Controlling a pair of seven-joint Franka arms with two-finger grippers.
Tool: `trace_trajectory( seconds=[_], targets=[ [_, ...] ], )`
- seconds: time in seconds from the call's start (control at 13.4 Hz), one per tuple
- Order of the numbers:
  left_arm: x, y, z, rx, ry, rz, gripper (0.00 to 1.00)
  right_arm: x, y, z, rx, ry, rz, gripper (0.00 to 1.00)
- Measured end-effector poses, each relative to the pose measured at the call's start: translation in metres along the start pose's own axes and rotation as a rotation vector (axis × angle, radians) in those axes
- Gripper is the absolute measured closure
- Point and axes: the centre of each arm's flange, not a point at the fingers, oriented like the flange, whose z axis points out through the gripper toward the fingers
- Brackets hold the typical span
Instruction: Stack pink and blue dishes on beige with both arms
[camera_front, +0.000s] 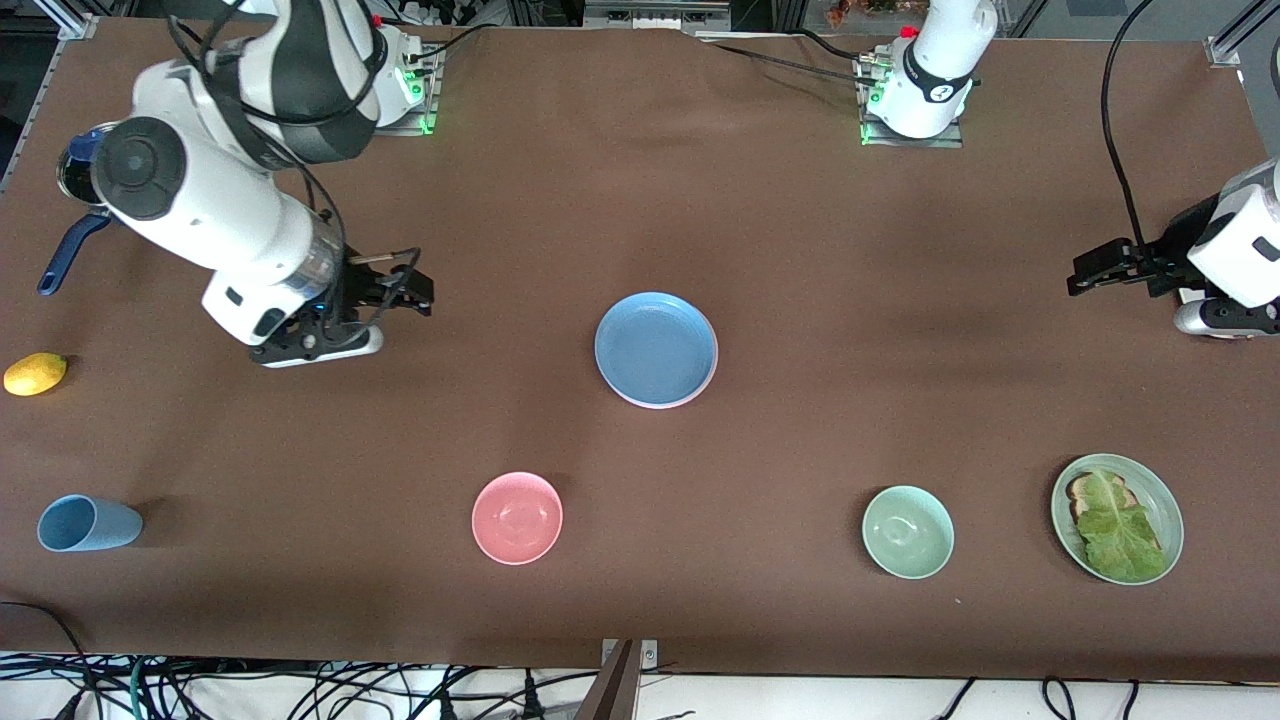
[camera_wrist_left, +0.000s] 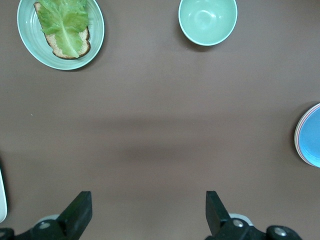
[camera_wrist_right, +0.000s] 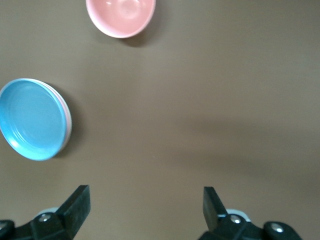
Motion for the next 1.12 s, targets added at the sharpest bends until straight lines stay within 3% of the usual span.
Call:
trace_trajectory(
  seconds=[0.3, 0.67, 1.12],
  targets=[
    [0.0, 0.0, 0.0, 0.0, 0.0, 0.0, 0.0, -0.012, 0.027, -0.061, -0.064, -0.031, -0.002, 0.0],
    [0.0, 0.0, -0.001, 0.0, 0.001, 0.0, 0.0, -0.046, 0.076, -0.118, -0.08, 0.019, 0.079, 0.0],
    [0.0, 0.0, -0.001, 0.0, 0.002, 0.0, 0.0, -0.073, 0.13, -0.124, -0.08, 0.083, 0.195, 0.0]
  ],
)
